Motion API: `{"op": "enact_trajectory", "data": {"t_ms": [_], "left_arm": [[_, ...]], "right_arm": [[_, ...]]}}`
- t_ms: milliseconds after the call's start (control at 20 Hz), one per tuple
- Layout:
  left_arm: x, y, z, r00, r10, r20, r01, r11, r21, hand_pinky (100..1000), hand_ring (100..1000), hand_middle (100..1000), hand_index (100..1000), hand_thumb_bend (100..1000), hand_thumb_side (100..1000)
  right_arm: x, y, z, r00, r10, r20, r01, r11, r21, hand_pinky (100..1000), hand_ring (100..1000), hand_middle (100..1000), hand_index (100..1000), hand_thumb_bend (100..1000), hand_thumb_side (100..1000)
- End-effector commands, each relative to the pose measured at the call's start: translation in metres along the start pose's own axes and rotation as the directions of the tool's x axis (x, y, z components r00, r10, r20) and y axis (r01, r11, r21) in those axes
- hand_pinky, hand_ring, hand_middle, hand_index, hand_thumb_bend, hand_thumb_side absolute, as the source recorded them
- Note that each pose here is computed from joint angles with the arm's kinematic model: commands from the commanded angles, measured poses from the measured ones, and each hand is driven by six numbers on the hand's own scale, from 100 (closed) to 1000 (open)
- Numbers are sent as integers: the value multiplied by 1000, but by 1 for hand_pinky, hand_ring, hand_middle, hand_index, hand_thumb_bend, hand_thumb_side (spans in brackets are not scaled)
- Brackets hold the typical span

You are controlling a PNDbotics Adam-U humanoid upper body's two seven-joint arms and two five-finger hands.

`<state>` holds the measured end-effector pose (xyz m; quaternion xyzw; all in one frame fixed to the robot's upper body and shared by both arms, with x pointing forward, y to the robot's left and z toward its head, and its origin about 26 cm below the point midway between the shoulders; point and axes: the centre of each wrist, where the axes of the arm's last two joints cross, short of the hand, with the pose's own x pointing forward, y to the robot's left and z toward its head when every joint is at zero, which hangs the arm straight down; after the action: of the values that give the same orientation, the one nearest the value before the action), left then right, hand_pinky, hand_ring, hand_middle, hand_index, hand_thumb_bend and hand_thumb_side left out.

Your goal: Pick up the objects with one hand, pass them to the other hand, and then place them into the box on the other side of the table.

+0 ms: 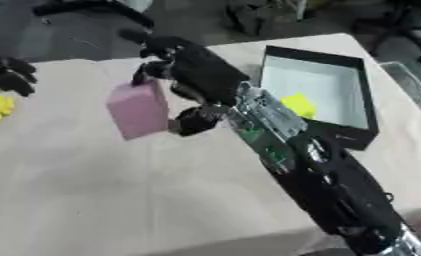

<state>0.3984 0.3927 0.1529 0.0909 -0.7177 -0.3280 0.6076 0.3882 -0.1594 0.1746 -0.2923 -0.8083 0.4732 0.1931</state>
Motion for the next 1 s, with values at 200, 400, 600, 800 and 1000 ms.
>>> {"op": "enact_trajectory", "data": {"t_ms": [200,400,600,800,1000], "left_arm": [[-5,41,59,1000,-23,-7,24,952,305,654,590,590,747,557,625],[-16,29,85,1000,-11,-26,20,921,389,656,592,590,750,550,622],[-16,21,100,999,-27,-26,35,901,432,659,593,592,752,549,621],[-16,21,108,998,-45,-44,60,894,443,660,593,592,755,547,623],[-18,26,110,997,-52,-62,74,888,453,661,594,593,754,549,623]], "right_arm": [[-118,-1,63,792,63,-607,-150,984,-94,836,744,1000,342,352,131],[-162,18,104,579,96,-809,-213,976,-36,857,784,1000,546,504,269],[-184,16,121,461,204,-864,-211,971,116,893,835,1000,898,775,446],[-191,-15,107,463,282,-841,-301,942,150,908,856,1000,955,877,460],[-184,-51,85,484,345,-804,-411,901,139,911,857,1000,956,868,449]]}}
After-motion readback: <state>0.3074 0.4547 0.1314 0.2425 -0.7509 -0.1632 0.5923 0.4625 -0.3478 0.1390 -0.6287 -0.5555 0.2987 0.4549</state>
